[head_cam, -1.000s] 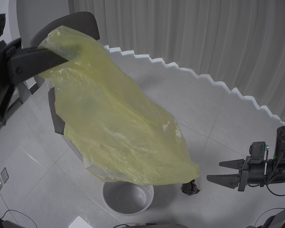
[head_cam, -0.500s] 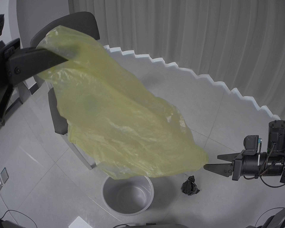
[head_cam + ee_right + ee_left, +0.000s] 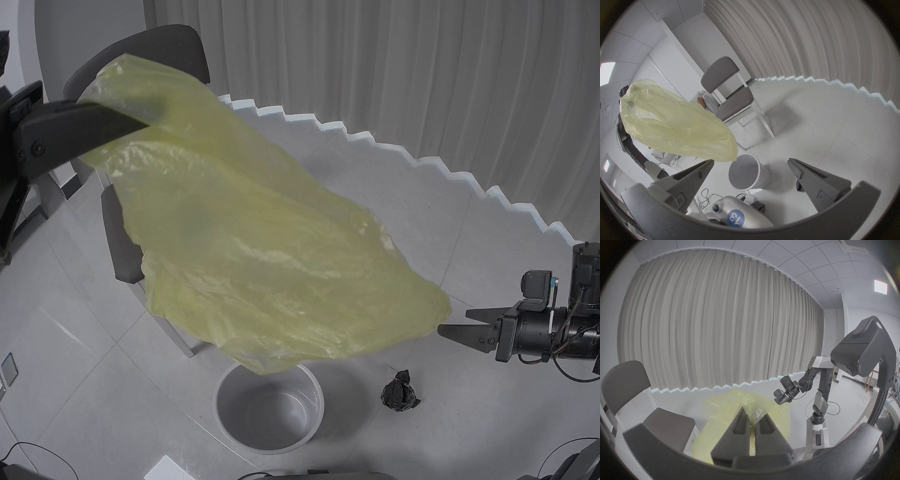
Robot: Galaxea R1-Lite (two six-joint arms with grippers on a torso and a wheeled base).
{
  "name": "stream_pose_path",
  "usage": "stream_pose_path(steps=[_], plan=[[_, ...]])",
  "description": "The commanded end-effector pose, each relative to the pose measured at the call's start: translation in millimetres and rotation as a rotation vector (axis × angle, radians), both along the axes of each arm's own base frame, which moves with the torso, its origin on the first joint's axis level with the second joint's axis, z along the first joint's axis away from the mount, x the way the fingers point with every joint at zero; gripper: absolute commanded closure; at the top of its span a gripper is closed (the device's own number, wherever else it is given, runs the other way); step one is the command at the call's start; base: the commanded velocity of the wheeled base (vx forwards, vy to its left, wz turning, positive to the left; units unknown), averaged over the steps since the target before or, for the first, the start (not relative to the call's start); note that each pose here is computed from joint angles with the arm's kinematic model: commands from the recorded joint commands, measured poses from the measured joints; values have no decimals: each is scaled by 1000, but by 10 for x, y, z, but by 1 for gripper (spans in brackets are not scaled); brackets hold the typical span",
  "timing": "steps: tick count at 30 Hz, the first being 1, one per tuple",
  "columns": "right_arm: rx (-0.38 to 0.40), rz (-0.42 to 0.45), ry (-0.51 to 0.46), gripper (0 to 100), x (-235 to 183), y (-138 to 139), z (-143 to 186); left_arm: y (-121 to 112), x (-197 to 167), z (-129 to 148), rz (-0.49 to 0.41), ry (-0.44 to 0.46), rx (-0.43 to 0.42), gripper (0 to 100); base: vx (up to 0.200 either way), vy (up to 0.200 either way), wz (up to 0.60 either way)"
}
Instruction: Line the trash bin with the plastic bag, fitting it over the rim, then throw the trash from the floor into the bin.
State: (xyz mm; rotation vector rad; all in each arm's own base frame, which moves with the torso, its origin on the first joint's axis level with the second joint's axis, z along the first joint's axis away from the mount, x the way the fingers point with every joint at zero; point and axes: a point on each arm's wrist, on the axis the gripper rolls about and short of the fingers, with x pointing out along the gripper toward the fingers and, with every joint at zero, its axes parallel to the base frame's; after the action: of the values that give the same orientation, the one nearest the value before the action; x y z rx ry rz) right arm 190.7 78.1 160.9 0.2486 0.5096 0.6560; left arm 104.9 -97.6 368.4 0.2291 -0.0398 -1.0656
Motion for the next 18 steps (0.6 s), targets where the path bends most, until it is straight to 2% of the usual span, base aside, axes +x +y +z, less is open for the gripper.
stream_pose_path(steps=[1, 18], plan=[[13, -20, -34, 0, 54, -29, 100, 3, -2, -2, 1, 0, 0, 100, 0, 0, 0], [43, -121, -127, 0, 288, -202, 379, 0, 5, -23, 2, 6, 5, 100, 0, 0, 0]])
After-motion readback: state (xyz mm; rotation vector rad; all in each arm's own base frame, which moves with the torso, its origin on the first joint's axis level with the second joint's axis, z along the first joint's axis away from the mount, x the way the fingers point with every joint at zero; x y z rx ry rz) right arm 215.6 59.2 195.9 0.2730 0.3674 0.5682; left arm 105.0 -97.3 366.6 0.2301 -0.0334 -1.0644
